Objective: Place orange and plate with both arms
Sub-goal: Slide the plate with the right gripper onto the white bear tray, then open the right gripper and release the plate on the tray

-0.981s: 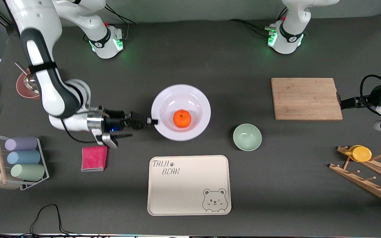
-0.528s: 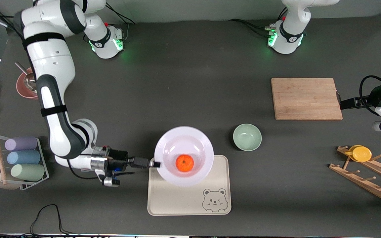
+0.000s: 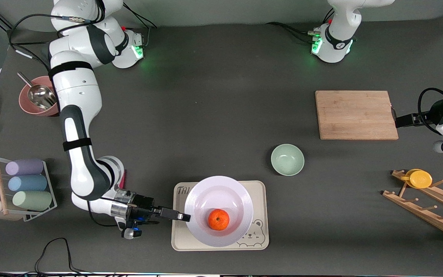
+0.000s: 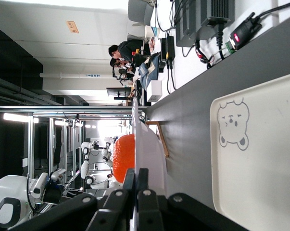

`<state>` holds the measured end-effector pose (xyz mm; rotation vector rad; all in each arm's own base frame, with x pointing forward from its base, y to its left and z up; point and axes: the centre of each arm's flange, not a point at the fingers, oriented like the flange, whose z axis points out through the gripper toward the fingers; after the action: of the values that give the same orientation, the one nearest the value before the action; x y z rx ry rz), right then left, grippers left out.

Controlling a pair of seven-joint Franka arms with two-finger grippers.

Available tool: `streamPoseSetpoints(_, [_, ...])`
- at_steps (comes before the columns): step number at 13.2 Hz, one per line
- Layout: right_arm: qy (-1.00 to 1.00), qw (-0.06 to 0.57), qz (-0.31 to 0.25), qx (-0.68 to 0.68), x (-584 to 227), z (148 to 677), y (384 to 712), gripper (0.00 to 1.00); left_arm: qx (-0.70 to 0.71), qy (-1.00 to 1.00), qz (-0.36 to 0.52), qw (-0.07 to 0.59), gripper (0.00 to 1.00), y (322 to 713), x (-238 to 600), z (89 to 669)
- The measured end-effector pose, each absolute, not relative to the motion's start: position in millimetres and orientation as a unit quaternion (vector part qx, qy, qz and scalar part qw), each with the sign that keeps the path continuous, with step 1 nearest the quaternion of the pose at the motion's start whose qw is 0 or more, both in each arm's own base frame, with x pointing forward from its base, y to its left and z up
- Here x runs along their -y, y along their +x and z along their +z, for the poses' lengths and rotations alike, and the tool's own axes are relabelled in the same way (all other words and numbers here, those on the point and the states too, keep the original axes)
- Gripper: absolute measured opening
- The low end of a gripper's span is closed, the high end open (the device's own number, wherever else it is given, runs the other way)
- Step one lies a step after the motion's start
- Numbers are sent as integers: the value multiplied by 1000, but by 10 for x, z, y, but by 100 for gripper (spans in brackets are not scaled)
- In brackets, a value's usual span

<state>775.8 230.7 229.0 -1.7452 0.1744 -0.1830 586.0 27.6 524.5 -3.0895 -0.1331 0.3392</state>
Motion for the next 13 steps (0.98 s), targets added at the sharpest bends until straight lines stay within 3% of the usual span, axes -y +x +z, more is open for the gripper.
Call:
streamPoseSetpoints(7, [-791, 597, -86, -100, -2267, 1444, 7633, 4, 43, -993, 111, 15, 100, 5856, -272, 5243])
streamPoseSetpoints(13, [-803, 581, -89, -100, -2289, 1114, 7545, 4, 37, -993, 108, 15, 100, 5864, -185, 5266])
